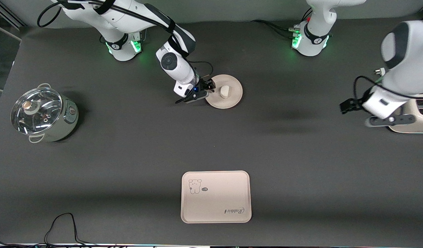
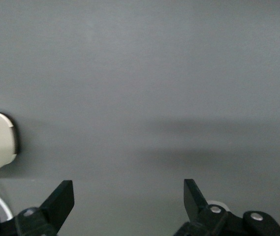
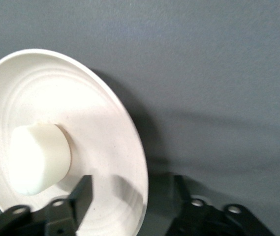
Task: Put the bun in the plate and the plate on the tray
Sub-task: 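Lift the plate with the right gripper and carry it over the pink tray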
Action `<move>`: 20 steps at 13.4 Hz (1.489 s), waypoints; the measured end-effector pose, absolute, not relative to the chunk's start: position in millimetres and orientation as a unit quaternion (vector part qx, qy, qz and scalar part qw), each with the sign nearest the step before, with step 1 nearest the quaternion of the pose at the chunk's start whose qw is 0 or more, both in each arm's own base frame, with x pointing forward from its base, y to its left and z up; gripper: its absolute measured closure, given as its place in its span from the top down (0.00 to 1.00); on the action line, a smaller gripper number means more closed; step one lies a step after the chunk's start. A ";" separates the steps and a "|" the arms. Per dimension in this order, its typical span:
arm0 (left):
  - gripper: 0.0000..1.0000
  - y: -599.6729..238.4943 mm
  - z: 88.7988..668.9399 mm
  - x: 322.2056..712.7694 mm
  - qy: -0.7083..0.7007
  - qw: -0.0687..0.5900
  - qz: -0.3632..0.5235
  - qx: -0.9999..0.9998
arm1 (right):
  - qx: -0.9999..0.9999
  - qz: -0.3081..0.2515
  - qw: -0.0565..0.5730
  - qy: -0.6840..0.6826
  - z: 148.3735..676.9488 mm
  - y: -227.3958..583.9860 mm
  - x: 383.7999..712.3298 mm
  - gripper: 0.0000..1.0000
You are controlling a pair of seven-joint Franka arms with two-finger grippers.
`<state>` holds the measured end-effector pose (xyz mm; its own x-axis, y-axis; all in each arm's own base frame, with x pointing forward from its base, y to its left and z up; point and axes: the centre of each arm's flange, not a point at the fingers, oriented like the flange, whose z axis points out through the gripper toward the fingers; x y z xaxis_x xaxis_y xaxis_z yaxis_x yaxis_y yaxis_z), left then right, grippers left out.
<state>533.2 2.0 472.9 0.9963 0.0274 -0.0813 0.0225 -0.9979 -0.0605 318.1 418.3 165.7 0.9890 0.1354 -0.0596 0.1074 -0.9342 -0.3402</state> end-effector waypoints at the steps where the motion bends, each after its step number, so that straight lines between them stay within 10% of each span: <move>1: 1.00 13.8 479.8 528.1 -0.009 0.046 0.045 -0.998 | -0.982 0.041 0.171 -0.062 165.3 418.7 317.9 0.52; 5: 1.00 16.5 525.9 516.9 -0.034 0.075 0.047 -0.996 | -0.983 0.041 0.173 -0.041 167.4 419.2 320.6 0.06; 11: 1.00 4.5 577.1 525.4 -0.040 0.073 0.026 -0.996 | -0.985 0.041 0.164 -0.026 243.9 422.1 366.5 0.04; 20: 1.00 1.7 550.3 540.1 -0.045 0.036 0.060 -0.997 | -0.968 -0.003 0.249 0.037 381.1 376.8 600.1 0.04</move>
<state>540.1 1.7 550.3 0.9888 0.0932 -0.1166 0.0845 -0.9935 -0.0769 600.1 376.8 381.1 0.9972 -0.0733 -0.0127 -0.0703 -0.8736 -0.4814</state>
